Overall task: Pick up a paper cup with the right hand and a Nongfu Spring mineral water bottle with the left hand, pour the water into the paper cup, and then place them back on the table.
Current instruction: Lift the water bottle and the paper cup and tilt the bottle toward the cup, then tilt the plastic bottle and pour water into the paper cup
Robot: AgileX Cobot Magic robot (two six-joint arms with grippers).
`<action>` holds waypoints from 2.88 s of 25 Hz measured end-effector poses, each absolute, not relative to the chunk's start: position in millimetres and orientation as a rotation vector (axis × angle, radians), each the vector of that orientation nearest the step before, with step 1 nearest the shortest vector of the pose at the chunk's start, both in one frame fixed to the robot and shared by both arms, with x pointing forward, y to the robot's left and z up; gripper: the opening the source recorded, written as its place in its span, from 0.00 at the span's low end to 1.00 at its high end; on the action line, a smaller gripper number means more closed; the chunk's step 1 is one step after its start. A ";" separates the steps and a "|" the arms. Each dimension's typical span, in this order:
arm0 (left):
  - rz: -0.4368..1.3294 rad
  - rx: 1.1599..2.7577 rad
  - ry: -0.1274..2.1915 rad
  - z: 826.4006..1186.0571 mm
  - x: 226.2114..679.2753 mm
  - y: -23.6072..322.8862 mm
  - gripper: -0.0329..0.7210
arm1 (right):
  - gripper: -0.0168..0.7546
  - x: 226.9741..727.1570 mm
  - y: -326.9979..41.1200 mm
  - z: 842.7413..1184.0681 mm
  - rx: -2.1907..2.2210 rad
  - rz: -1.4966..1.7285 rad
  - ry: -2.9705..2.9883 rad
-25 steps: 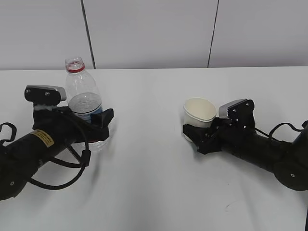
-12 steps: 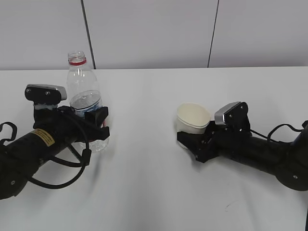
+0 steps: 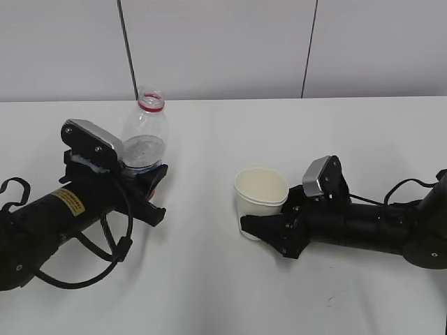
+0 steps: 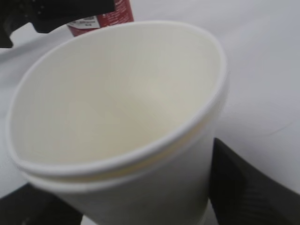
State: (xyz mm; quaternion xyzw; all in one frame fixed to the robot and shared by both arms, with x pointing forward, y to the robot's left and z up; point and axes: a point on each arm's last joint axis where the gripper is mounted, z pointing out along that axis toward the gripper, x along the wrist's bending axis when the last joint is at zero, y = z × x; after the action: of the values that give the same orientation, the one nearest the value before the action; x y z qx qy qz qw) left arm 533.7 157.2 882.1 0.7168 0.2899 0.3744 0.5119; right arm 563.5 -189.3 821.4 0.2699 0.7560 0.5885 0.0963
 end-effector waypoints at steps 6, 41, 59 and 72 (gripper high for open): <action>1.062 1.845 0.523 897.4 532.0 155.6 0.48 | 0.71 553.8 -175.6 821.9 0.742 1.797 2.334; 1.627 2.057 0.026 923.6 535.4 167.8 0.48 | 0.71 556.5 -146.3 842.6 0.645 1.878 2.375; 1.730 2.063 -0.097 926.5 535.9 167.9 0.48 | 0.71 561.4 -133.7 848.3 0.600 1.901 2.358; 1.805 2.060 -0.153 929.0 536.6 169.1 0.48 | 0.71 561.4 -133.7 848.3 0.603 1.902 2.359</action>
State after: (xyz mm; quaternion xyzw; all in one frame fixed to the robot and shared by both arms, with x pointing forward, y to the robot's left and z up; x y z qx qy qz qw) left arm 536.6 169.1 929.0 0.7361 -0.0547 0.6450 0.1981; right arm 561.4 -133.7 848.3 0.1950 0.7632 0.6155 0.0260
